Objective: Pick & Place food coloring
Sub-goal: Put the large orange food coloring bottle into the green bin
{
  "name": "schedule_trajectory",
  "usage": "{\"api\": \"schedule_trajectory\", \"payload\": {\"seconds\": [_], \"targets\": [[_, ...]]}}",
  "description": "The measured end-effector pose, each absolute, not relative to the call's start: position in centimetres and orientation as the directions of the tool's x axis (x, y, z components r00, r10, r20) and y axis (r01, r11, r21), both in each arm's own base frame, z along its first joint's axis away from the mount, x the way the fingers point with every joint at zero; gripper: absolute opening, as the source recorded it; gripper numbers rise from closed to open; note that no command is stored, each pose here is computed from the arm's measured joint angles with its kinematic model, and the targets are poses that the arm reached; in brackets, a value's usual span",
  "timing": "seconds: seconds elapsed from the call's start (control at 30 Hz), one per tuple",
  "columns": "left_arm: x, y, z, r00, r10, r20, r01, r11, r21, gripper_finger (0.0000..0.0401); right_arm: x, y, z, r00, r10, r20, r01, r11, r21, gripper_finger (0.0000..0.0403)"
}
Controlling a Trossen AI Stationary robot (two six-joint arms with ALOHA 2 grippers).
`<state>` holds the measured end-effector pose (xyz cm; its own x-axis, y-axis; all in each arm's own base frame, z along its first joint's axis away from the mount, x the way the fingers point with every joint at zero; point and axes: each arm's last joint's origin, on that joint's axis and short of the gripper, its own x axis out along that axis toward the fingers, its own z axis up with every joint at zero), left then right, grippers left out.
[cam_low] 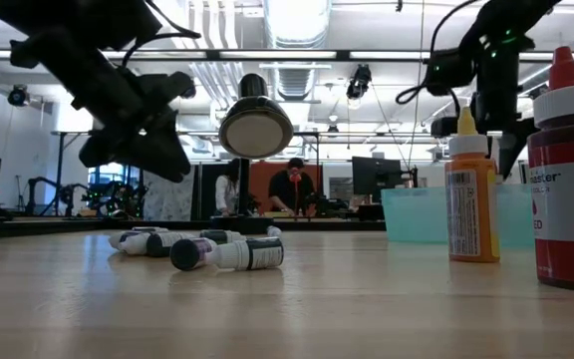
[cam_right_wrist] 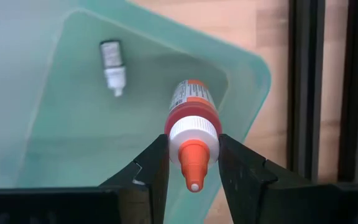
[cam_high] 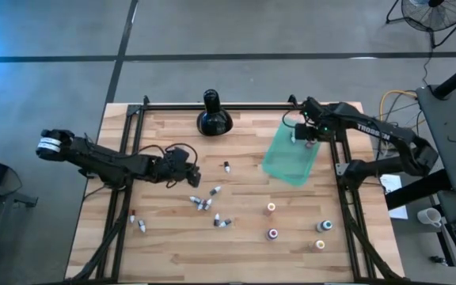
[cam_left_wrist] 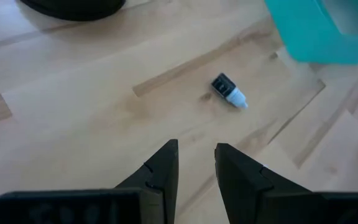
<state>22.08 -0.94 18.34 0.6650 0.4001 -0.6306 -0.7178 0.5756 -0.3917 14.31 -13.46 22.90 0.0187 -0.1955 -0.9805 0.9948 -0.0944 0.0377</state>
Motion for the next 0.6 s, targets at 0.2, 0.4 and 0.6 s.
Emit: {"api": "schedule_trajectory", "payload": {"seconds": [0.2,0.4,0.6], "targets": [[22.2,-0.5,18.4,0.664,0.412,-0.625,-0.725,0.559,-0.402,0.008,13.8,-15.3,22.4,0.012,-0.206,-0.978,0.996,-0.083,0.029,0.0111],[22.2,-0.4,18.4,0.66,0.417,-0.624,-0.729,0.554,-0.401,0.008,13.4,-16.0,22.5,0.02,-0.213,-0.977,0.998,-0.057,0.033,0.0111],[22.2,-0.3,18.4,0.659,0.419,-0.624,-0.731,0.553,-0.401,0.008,13.3,-16.1,22.5,0.017,-0.214,-0.977,0.999,-0.041,0.026,0.0129]]}}
